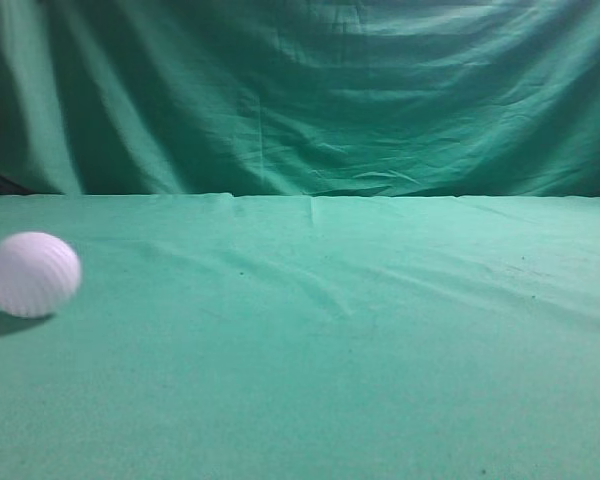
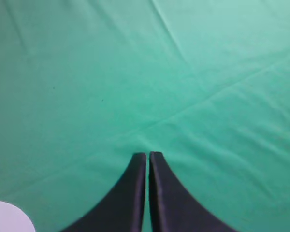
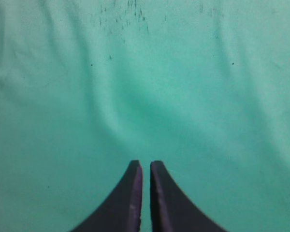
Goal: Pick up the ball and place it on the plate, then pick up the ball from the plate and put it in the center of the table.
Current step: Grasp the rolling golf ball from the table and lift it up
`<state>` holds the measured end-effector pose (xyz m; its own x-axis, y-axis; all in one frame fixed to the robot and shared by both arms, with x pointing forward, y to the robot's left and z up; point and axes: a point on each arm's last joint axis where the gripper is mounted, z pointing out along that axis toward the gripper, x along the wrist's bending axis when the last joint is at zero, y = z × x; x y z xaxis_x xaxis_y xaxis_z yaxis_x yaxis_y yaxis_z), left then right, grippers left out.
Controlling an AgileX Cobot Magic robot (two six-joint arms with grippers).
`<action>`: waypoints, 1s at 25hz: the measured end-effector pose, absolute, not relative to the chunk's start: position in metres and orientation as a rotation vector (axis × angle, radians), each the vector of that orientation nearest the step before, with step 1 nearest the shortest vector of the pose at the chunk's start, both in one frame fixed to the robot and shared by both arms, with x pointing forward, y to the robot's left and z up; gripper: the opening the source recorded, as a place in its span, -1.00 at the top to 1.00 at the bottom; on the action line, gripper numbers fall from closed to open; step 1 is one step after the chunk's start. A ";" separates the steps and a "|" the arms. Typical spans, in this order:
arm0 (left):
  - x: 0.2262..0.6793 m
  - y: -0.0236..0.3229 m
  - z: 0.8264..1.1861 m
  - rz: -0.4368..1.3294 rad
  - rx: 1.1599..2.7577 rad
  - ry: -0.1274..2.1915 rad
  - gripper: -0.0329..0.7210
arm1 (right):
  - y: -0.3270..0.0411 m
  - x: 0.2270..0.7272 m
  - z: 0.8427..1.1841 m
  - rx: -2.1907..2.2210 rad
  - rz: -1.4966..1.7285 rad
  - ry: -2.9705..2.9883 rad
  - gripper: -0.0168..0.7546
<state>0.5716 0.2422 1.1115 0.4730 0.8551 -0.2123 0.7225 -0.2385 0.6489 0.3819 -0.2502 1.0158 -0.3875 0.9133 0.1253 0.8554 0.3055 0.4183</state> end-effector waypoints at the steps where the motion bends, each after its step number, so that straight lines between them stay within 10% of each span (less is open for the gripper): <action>1: 0.561 0.240 1.122 0.264 2.013 1.277 0.91 | -0.250 0.382 1.016 1.655 0.643 2.426 0.82; 25: 0.340 0.267 1.101 0.833 1.781 1.030 0.91 | -0.226 0.372 1.015 1.319 0.600 2.602 0.82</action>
